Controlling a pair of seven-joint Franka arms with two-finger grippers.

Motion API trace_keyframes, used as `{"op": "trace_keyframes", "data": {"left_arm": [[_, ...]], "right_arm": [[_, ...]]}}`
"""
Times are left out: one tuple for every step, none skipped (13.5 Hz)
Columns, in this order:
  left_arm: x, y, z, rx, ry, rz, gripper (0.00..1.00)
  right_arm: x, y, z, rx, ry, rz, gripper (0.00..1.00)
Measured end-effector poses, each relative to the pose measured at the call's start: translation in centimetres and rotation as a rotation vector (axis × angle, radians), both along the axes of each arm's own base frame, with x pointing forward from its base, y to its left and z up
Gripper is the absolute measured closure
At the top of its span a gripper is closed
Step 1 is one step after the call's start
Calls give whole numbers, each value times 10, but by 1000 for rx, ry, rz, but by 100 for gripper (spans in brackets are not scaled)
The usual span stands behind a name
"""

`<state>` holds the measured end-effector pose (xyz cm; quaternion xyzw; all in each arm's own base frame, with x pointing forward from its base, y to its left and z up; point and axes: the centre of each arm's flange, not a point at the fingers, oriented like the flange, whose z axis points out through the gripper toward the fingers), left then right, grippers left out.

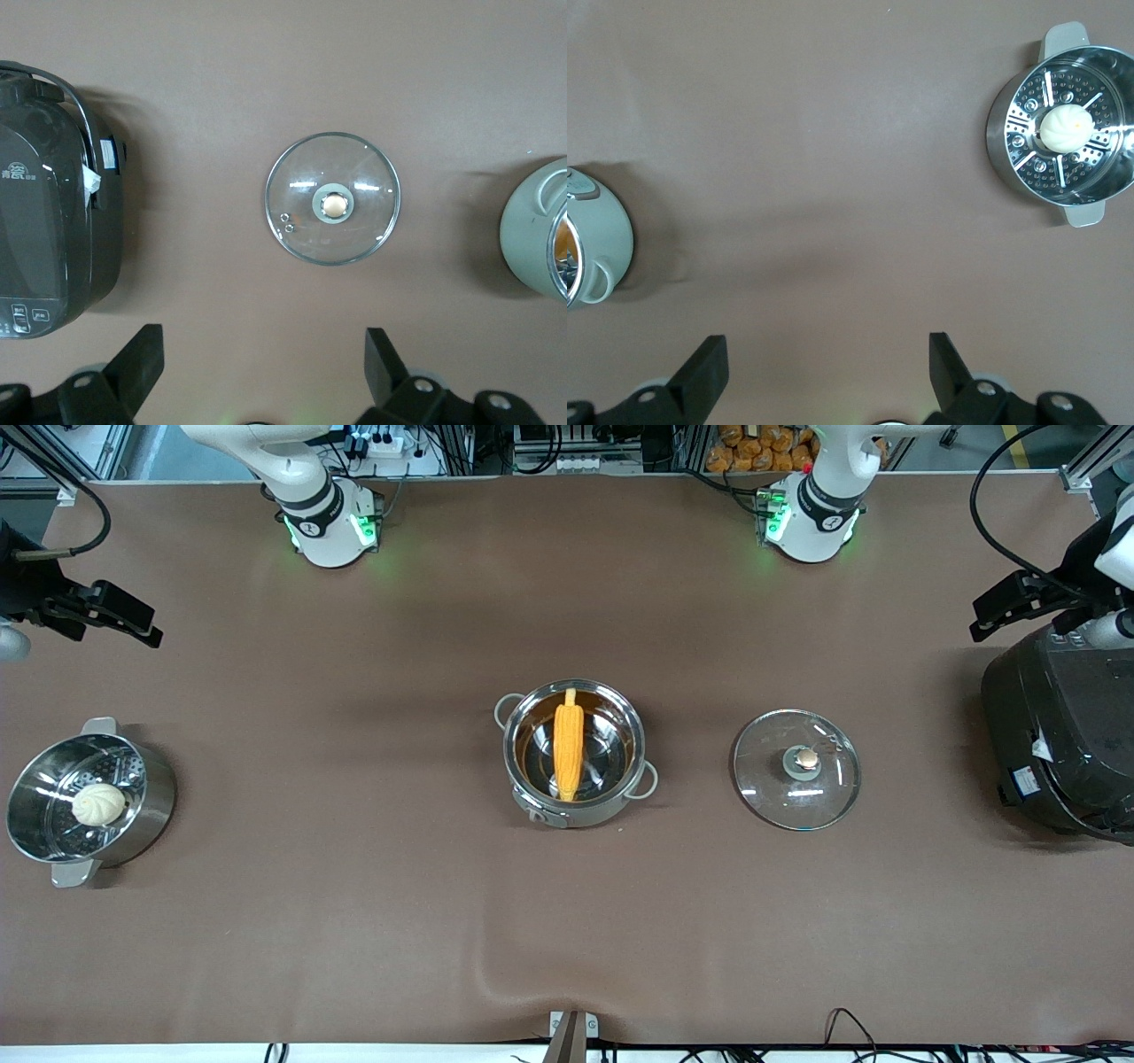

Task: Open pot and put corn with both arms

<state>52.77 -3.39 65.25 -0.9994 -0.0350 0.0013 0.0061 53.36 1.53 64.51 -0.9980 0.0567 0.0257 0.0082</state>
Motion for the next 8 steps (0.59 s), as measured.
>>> {"op": "trace_keyframes", "data": {"left_arm": [[-1, 0, 1, 0, -2, -1, 0], [-2, -1, 2, 0, 2, -3, 0], [-3, -4, 1, 0, 8, -8, 0], [-3, -6, 1, 1, 12, -13, 0], [-4, -8, 0, 1, 14, -16, 0], [-4, -8, 0, 1, 15, -16, 0], [-4, -7, 0, 1, 15, -15, 0], [-4, -7, 0, 1, 15, -14, 0]], "right_arm": [[1, 0, -1, -1, 4, 1, 0], [1, 0, -2, -1, 8, 1, 0], [2, 0, -2, -1, 13, 1, 0], [3, 1, -2, -2, 15, 2, 0], [3, 1, -3, -2, 17, 2, 0], [3, 1, -3, -2, 18, 2, 0], [3, 1, -3, -2, 19, 2, 0], [3, 1, -3, -2, 22, 3, 0]]}}
